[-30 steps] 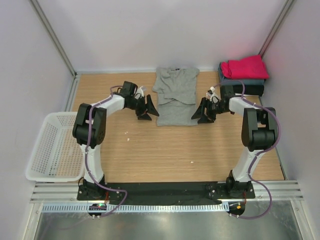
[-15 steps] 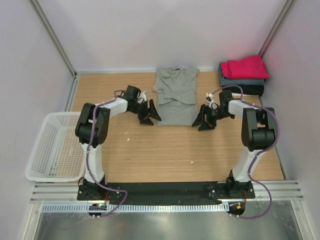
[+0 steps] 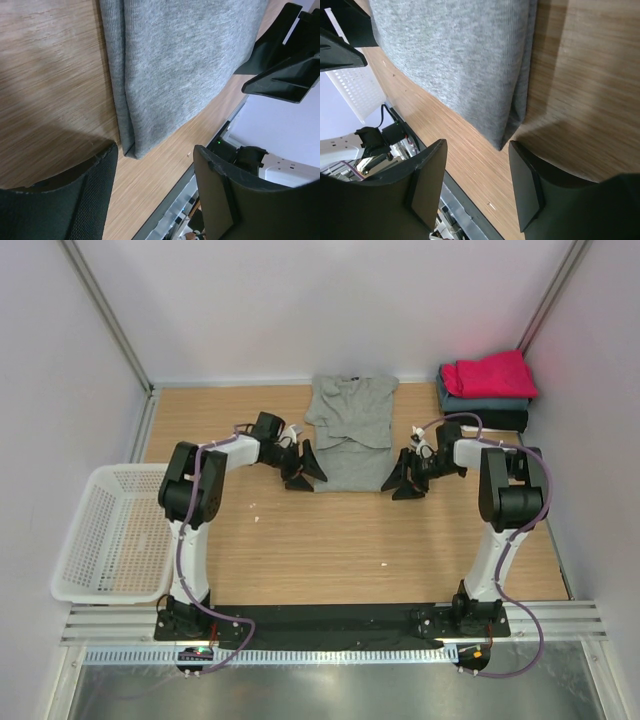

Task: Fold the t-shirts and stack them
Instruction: Fold the tshirt

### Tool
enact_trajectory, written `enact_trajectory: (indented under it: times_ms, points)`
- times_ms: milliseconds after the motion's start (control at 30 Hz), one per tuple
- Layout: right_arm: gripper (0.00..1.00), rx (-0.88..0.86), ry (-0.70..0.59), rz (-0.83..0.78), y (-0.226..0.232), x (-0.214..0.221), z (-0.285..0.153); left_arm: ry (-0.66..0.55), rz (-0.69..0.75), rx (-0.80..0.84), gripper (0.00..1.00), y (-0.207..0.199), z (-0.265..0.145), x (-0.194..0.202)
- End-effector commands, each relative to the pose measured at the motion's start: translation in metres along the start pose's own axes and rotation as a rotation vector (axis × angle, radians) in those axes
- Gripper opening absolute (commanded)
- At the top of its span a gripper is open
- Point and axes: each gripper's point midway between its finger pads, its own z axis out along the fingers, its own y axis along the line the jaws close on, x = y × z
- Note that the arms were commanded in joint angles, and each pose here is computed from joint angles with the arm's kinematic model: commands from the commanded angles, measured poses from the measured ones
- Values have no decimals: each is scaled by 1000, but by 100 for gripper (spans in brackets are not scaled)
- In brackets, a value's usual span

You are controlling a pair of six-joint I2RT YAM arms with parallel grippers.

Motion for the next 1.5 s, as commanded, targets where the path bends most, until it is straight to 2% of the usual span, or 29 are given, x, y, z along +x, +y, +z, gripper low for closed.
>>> enact_trajectory:
  times_ms: [0, 200, 400, 433, 600, 633, 733, 800, 900, 1067, 1267, 1467]
  points:
    - [59, 88, -57, -59, -27, -22, 13, -2, -2, -48, 64, 17, 13, -2]
    - [54, 88, -74, -58, -32, -28, 18, 13, -18, -51, 59, 21, 15, 2]
    - [43, 91, -89, -56, -38, -31, 24, 19, -25, -27, 42, 21, 19, 2]
    - [42, 91, -88, -55, -40, -29, 25, 22, -25, -23, 37, 21, 20, 3]
    - [33, 90, -99, -61, -44, -29, 28, 26, -20, 0, 29, 19, 23, 3]
    - [26, 90, -98, -64, -45, -27, 29, 22, -14, 5, 17, 17, 22, 3]
    - [11, 91, -94, -80, -44, -24, 27, 12, 11, 25, 0, 8, 17, 3]
    - [5, 87, -97, -96, -39, -21, 22, 0, 28, 37, 0, 2, 11, 4]
    - [2, 69, -104, -121, -24, -17, 11, -32, 72, 69, 0, -19, -4, 5]
    - [2, 43, -102, -185, 3, -3, -14, -110, 175, 123, 0, -64, -41, 7]
    - [1, 18, -165, -337, 54, 3, -60, -203, 286, 165, 0, -106, -81, 16]
    - [2, -9, -240, -426, 97, 3, -95, -243, 330, 181, 0, -122, -100, 27]
